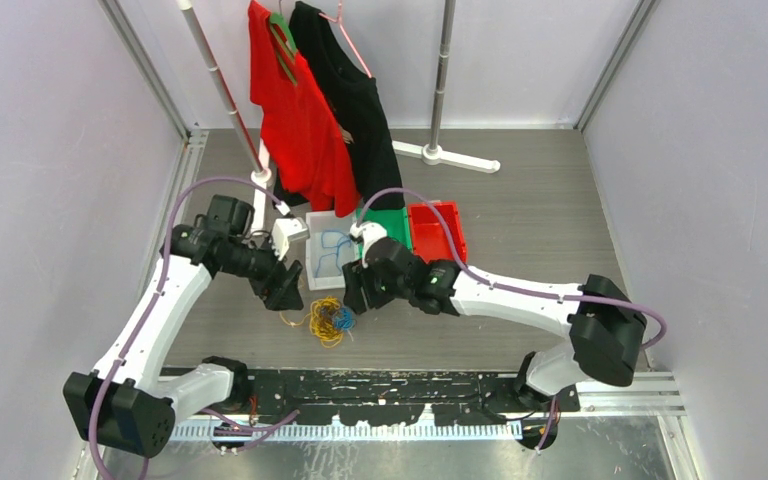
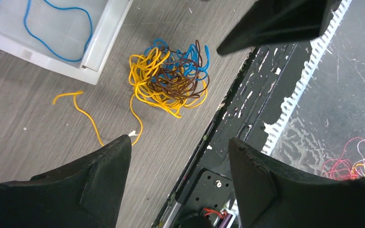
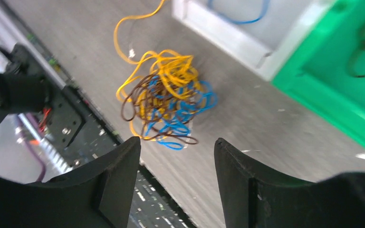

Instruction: Untangle the cables

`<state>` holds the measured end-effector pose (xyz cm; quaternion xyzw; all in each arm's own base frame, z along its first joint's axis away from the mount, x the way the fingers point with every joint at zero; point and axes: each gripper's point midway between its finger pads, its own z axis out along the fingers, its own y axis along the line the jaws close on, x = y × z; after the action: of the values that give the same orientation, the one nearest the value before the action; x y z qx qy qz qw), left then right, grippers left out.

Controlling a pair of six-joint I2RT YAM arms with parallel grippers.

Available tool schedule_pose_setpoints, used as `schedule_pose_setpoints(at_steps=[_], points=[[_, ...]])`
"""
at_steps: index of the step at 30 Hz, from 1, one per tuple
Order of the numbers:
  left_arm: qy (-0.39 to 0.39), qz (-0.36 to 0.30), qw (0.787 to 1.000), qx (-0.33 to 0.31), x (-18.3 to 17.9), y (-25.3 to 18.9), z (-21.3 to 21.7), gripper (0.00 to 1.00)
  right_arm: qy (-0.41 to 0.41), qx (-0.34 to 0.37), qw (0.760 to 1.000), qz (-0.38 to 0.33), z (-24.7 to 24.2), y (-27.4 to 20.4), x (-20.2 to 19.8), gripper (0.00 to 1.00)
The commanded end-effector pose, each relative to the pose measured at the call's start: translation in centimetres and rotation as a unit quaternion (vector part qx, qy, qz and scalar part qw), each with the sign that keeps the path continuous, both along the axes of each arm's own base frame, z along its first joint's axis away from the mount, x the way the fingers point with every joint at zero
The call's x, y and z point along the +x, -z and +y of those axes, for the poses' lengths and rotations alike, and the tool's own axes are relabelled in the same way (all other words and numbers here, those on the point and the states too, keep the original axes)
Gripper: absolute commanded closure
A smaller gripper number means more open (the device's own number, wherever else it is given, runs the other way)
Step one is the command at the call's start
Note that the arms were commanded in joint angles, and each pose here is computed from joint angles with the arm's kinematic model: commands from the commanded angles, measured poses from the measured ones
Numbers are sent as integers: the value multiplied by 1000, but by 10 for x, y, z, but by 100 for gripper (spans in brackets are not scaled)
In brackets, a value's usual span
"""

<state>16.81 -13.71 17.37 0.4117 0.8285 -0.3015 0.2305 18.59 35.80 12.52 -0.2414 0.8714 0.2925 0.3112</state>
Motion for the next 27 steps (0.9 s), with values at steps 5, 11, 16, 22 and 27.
schedule_pose_setpoints(at_steps=[5,11,16,22,27], points=[[24,-53,998,-28,9,9,-8,26,-104,82,987,86,62,13,-39,39],[28,-71,997,-13,16,19,-4,31,-83,54,990,99,63,34,-34,65],[42,-59,997,-27,13,28,-9,46,-78,74,991,79,50,17,-37,83],[76,-53,995,-37,6,38,-22,45,-92,87,988,87,48,11,-45,82],[98,-46,994,-32,3,53,-31,41,-80,76,989,97,48,17,-43,48]])
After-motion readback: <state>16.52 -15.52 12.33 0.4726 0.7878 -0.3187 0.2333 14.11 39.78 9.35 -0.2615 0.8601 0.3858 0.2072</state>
